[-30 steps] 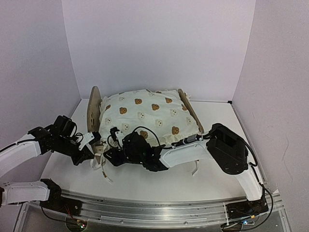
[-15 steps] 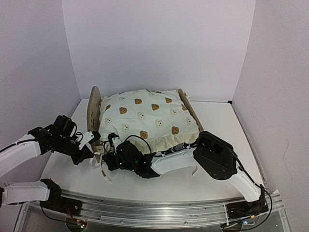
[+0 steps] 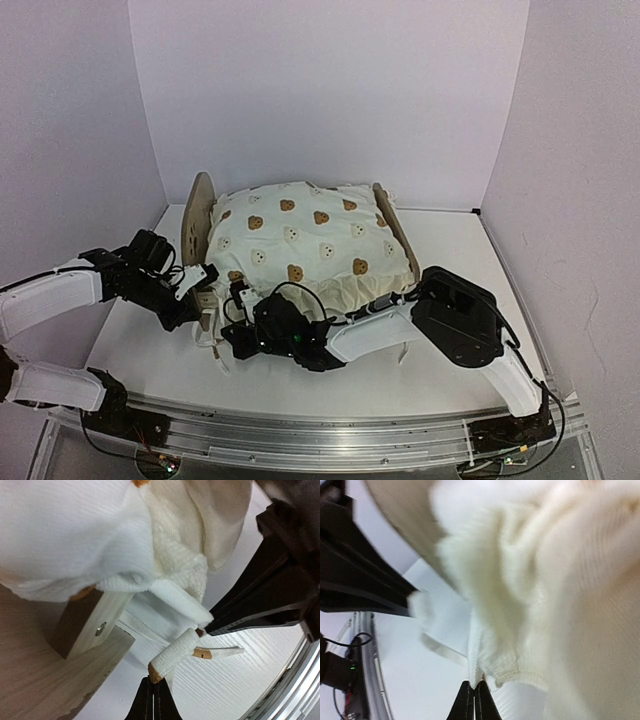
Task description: Set up the pet bed
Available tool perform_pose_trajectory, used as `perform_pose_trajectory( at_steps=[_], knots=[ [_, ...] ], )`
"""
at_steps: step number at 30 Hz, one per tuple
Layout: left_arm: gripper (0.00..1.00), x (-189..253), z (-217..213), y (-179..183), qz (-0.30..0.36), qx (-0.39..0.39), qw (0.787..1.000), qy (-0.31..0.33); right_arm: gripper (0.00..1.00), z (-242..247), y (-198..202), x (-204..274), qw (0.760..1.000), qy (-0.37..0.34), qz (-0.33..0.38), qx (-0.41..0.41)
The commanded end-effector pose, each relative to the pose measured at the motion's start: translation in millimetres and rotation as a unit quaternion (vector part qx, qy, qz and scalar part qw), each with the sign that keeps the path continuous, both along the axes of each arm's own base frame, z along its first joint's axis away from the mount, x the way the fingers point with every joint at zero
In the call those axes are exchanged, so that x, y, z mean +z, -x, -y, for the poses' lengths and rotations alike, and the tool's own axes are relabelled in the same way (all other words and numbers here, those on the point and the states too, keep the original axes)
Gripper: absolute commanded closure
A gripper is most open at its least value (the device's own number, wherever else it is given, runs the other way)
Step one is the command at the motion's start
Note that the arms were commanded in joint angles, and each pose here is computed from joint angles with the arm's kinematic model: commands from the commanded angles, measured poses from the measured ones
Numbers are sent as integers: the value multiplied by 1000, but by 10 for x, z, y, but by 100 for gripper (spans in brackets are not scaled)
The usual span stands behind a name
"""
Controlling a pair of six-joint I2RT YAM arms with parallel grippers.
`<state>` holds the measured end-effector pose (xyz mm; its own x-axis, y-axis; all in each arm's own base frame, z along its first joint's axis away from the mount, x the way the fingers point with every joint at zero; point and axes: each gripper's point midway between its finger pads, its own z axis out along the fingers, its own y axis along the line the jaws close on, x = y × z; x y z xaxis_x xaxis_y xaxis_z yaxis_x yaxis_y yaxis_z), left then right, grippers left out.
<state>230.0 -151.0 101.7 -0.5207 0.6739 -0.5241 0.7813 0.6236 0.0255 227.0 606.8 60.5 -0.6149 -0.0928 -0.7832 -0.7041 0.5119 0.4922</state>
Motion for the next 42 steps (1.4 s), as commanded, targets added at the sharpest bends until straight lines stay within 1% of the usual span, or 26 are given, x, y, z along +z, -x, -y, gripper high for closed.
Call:
perform_pose_trajectory(
  at_steps=[1,7,12,14,16,18,21,24,27,31,33,35,37,39,42],
  knots=[
    [100,-70,-34,-15,-15,21,999,-20,100,-58,156,785,995,-82,25,48],
    [100,-169,116,67,-20,-7,999,-35,100,-79,226,889,993,-95,30,70],
    [100,-244,93,-76,-4,12,998,-56,100,-82,243,873,992,-97,24,73],
    [100,-186,161,-95,0,3,999,-41,100,-67,210,813,993,-94,17,64],
    [100,-120,339,-3,-13,-44,999,-2,100,-47,161,757,994,-92,6,52],
    [100,-135,429,58,-18,-75,997,14,95,-21,121,702,995,-91,-6,44],
    [100,-264,457,53,-2,-104,995,-6,87,22,119,634,996,-80,-12,42],
    [100,-358,446,-19,22,-113,993,-25,81,104,149,568,997,-67,-18,41],
    [100,-379,497,-65,35,-119,992,-22,76,216,192,531,997,-56,-26,40],
    [100,-388,577,-91,47,-132,990,-13,66,390,245,522,998,-43,-33,38],
    [100,-404,587,-103,51,-136,989,-15,61,480,240,499,997,-41,-48,36],
    [100,-408,584,-127,59,-137,989,-18,60,598,153,400,995,-44,-92,15],
    [100,-424,575,-134,64,-142,987,-23,64,650,47,310,990,-53,-130,-7],
    [100,-455,562,-106,69,-156,985,-28,65,576,10,280,988,-63,-138,-2],
    [100,-470,569,-80,82,-184,979,-32,62,439,-54,297,985,-87,-146,3]
  ],
)
